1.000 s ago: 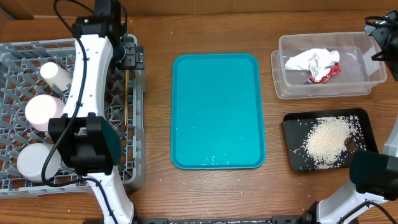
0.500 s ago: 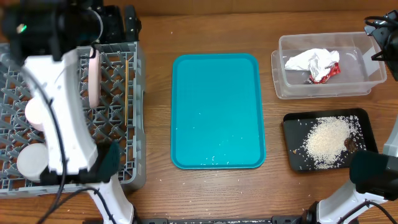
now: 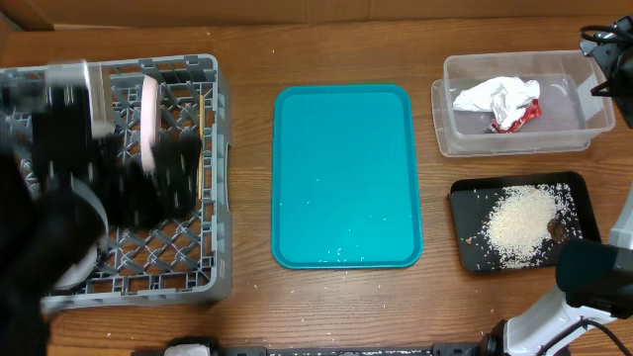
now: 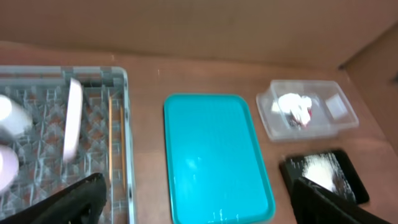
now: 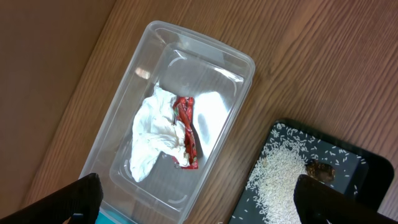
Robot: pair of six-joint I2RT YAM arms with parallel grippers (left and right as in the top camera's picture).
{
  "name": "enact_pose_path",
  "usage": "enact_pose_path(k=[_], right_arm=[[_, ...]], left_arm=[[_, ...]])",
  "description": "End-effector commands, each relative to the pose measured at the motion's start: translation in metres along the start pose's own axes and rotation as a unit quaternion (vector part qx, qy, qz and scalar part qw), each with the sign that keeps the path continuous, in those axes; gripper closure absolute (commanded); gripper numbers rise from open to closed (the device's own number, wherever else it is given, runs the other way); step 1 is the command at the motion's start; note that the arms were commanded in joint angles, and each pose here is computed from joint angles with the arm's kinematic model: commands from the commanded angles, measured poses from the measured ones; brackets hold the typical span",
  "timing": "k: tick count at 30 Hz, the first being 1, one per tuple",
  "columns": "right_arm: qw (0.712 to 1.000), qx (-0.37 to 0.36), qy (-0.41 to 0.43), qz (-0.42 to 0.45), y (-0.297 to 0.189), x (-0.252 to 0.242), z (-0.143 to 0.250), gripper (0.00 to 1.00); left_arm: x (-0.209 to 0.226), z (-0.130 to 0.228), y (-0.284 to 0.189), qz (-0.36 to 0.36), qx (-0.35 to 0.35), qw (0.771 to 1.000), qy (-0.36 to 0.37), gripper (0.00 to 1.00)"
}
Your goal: Sort waste into correct bins and load items into the dishwasher
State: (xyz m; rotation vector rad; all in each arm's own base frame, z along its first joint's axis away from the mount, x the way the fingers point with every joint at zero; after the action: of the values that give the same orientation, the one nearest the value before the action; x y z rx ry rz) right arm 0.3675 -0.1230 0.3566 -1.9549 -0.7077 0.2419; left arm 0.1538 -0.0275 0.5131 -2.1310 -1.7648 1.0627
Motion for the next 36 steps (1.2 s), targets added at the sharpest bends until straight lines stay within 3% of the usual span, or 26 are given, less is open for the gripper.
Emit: enact_pose_path(k=[1,9,20,27,32,36], right_arm=[[1.0,-0.016,0.005,-0.007,-0.01,-0.001,-0.003,0.0],[1.0,-0.016,0.005,-0.007,-0.01,-0.001,-0.003,0.0],[1.0,-0.016,0.005,-0.007,-0.01,-0.001,-0.003,0.0],[1.0,-0.016,0.005,-0.007,-0.01,-0.001,-0.003,0.0],[1.0,-0.016,0.005,-0.007,-0.01,-0.001,-0.003,0.0],[1.0,-0.016,0.005,-0.007,-0.01,-0.001,-0.003,0.0]], left_arm=[[0.007,0.038,-0.012,-0.002,0.024,1.0,-0.015,0.0],[0.013,0.096,-0.051,0.006,-0.003,1.0,-0.01,0.0],[0.011,0.109,-0.065,0.019,-0.023,1.0,-0.002,0.0],[0.025,0.109,-0.022,0.01,0.009,1.0,0.023,0.0],[0.041,0.116,0.026,0.025,-0.044,0.993,0.11,0.0],[0.062,0.142,0.075,0.039,-0.098,0.978,0.18,0.0]])
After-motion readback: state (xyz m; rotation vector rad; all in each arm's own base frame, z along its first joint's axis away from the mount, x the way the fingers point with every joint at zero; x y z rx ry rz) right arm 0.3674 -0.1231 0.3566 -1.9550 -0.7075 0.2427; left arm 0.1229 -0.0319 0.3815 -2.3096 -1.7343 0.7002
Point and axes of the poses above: each gripper's point midway between its finger pads, its own y axis out along the fingers, its own x axis along the line the jaws close on, z = x × y, the point moved 7 cm from there along -y, back along the fingers, and after that the axes turned 9 degrees about -y, right-handed, at the moved point
